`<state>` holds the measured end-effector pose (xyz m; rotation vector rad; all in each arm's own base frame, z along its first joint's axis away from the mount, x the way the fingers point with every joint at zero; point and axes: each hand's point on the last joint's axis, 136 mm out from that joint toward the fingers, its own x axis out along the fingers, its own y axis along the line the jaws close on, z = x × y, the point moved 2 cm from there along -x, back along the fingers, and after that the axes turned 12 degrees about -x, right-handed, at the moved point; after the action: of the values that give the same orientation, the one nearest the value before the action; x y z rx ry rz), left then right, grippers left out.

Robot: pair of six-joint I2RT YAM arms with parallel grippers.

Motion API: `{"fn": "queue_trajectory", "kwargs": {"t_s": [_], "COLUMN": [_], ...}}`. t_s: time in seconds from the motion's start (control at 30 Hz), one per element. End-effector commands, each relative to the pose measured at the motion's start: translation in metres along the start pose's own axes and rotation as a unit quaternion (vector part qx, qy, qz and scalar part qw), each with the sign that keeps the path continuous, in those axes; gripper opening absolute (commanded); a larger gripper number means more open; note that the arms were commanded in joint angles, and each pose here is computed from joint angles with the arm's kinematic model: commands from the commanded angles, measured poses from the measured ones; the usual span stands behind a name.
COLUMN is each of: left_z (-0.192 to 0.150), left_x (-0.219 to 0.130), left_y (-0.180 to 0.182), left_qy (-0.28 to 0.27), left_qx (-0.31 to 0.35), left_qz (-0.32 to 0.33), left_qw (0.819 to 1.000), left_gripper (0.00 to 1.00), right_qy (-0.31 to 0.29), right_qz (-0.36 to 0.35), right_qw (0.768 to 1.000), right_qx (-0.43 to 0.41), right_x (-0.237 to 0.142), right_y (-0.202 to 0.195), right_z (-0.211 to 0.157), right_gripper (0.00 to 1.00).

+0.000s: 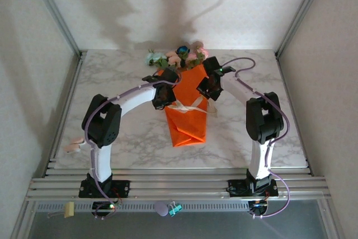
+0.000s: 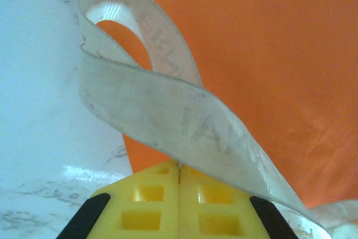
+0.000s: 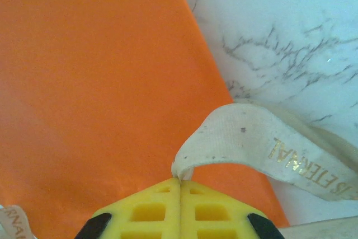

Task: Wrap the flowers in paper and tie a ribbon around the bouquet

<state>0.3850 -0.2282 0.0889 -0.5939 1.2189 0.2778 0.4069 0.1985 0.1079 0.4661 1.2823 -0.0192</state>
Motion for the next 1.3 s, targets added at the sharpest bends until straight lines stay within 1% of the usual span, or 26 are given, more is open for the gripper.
{"fn": "queue_trajectory", "kwargs": {"t_s": [0.0,0.17,0.4,0.53,0.63,0.73,0.93,1.1,1.27], "left_z": [-0.002,-0.007,0.000,0.012,0.024,0.034,0.061,0.078,0.105], "left_x": [-0.014,-0.028,-0.037,-0.039,-0.041,-0.040,-0.047,-0.046,-0.050], "left_y": [0.014,0.044,0.080,0.098,0.113,0.128,0.154,0.169,0.182], "left_qy": [0.011,0.031,0.040,0.029,0.011,0.000,-0.035,-0.048,-0.061], "left_qx": [-0.019,-0.037,-0.057,-0.069,-0.077,-0.102,-0.150,-0.191,-0.249], "left_qz": [-0.002,-0.001,0.013,0.027,0.043,0.047,0.050,0.040,0.014], "left_qw": [1.000,0.999,0.997,0.997,0.996,0.994,0.987,0.980,0.967], "left_gripper": [0.00,0.00,0.00,0.00,0.00,0.00,0.00,0.00,0.00], "right_qy": [-0.012,-0.016,-0.021,-0.030,-0.038,-0.041,-0.054,-0.056,-0.058], "right_qz": [-0.008,-0.021,-0.051,-0.073,-0.087,-0.100,-0.113,-0.124,-0.127], "right_qw": [1.000,0.999,0.998,0.996,0.995,0.994,0.992,0.990,0.988], "right_qx": [-0.015,-0.037,-0.042,-0.038,-0.036,-0.029,0.013,0.032,0.064], "right_x": [-0.015,-0.016,-0.016,-0.021,-0.026,-0.029,-0.041,-0.048,-0.053], "right_y": [-0.008,-0.017,-0.046,-0.066,-0.080,-0.094,-0.131,-0.153,-0.178], "right_z": [0.005,0.013,0.027,0.037,0.045,0.051,0.064,0.071,0.075], "right_gripper": [0.00,0.00,0.00,0.00,0.00,0.00,0.00,0.00,0.00]}}
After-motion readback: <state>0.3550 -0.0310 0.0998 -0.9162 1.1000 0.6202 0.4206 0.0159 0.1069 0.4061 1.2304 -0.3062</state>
